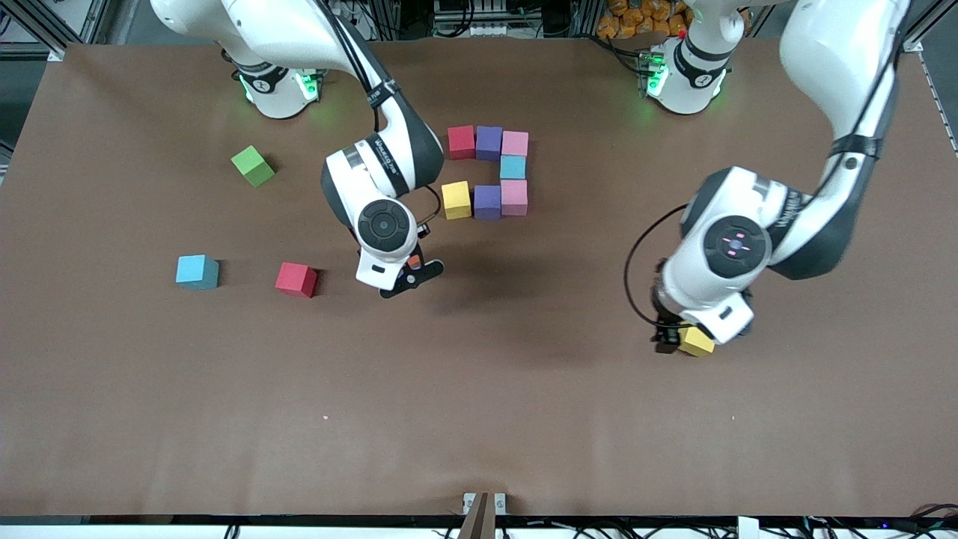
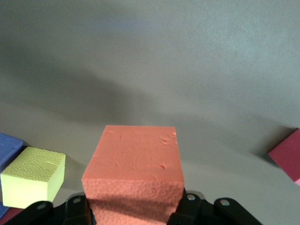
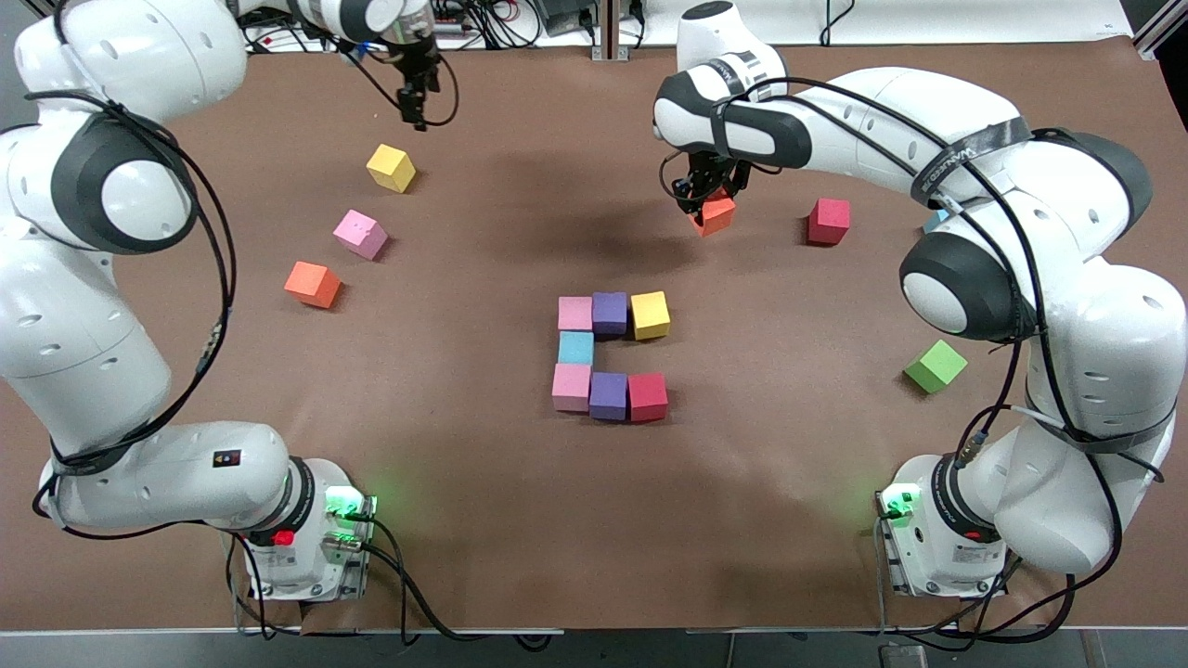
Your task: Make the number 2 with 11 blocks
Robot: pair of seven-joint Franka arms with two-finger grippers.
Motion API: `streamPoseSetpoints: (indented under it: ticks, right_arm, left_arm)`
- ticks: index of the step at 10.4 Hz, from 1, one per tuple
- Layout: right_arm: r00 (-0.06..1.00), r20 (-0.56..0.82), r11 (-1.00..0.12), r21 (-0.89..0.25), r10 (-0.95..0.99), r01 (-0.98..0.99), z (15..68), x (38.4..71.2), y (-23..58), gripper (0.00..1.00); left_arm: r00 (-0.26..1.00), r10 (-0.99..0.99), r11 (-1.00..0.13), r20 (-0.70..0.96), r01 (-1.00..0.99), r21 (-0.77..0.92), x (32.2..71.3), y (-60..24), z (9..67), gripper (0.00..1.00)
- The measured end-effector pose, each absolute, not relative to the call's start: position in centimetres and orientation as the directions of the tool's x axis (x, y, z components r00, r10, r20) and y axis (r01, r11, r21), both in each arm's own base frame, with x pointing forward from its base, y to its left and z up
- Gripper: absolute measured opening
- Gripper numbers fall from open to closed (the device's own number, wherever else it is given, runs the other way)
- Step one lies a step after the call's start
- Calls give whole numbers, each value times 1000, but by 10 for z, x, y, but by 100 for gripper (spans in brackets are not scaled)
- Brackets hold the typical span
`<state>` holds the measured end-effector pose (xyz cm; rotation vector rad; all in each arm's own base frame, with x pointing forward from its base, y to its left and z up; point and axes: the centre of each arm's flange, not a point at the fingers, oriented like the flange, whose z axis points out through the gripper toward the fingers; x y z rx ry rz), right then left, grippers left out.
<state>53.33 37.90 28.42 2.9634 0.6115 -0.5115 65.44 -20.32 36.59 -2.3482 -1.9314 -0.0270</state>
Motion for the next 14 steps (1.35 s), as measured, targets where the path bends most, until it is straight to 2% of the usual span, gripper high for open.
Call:
streamPoseSetpoints:
  ticks: [3, 7, 11, 14]
  right_arm:
    - [913, -342, -974, -36, 221, 222, 283, 534, 396, 59]
    - [937, -346, -999, 10, 44, 51, 271, 526, 431, 59]
    - [939, -341, -998, 3, 51, 55, 254, 492, 477, 59]
    - [945, -323, -999, 17, 43, 52, 233, 474, 491, 59]
  left_arm:
    - [320, 946, -310, 53, 940, -145, 661, -154, 338, 100]
    - [495, 866, -498, -71, 842, -205, 665, -106, 305, 100]
    - [503, 863, -504, -53, 847, -172, 674, -101, 268, 100]
    - [446, 894, -447, -32, 886, -124, 683, -95, 252, 100]
